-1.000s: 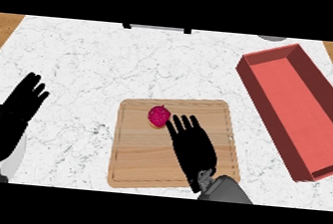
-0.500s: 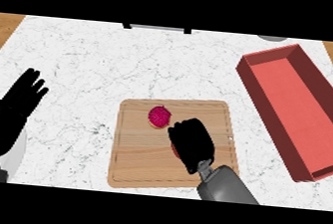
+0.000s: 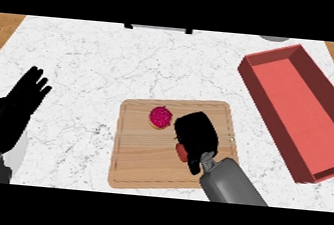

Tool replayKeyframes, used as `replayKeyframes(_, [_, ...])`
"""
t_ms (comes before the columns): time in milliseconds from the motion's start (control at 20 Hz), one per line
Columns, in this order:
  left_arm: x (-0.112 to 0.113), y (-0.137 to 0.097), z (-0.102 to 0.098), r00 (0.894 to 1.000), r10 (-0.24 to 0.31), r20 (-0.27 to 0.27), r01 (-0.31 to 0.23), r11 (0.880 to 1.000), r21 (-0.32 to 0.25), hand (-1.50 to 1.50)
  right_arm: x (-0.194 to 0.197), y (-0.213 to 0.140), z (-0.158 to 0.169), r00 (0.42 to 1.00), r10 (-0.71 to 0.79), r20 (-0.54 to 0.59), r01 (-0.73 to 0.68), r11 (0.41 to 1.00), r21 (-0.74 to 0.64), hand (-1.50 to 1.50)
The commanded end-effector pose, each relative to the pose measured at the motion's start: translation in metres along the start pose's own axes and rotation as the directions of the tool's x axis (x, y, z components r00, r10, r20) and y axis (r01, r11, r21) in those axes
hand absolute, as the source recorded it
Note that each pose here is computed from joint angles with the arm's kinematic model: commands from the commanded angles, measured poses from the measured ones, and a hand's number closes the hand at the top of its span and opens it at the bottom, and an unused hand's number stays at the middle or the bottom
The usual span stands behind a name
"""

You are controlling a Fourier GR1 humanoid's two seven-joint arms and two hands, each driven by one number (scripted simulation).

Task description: Pick the bell pepper from the cutting board and place it in the cardboard box

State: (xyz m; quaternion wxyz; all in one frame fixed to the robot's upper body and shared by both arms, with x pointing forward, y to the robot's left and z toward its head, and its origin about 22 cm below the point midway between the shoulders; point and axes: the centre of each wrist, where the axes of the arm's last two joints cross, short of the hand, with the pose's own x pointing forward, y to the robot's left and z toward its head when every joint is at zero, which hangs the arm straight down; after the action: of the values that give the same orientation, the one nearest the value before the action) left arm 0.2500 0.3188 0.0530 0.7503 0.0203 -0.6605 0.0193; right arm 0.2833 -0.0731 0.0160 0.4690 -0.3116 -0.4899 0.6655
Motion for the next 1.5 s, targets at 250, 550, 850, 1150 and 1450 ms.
replayKeyframes(250, [0.015, 0.000, -0.004, 1.000, -0.009, 0.029, 0.009, 1.000, -0.014, 0.00, -0.068, -0.046, -0.041, 0.814, -0.289, -0.503, 0.275, 0.956, -0.104, 1.50])
replayKeyframes(550, [0.002, -0.008, 0.002, 1.000, -0.007, 0.014, 0.007, 1.000, 0.002, 0.00, -0.034, -0.083, -0.060, 0.825, -0.301, -0.478, 0.191, 0.945, -0.265, 1.50])
replayKeyframes(850, [0.001, 0.001, 0.004, 1.000, -0.005, -0.006, 0.005, 1.000, 0.025, 0.00, -0.005, -0.150, -0.013, 0.853, -0.314, -0.416, 0.099, 0.881, -0.462, 1.50])
replayKeyframes(1150, [0.000, -0.001, 0.009, 1.000, -0.009, -0.027, 0.009, 1.000, 0.011, 0.00, 0.000, -0.213, 0.017, 0.773, -0.409, -0.485, 0.016, 0.777, -0.630, 1.50])
replayKeyframes(1450, [-0.006, 0.006, 0.004, 1.000, 0.008, -0.011, -0.007, 1.000, 0.022, 0.00, -0.039, -0.243, 0.037, 0.690, -0.447, -0.569, -0.075, 0.738, -0.671, 1.50])
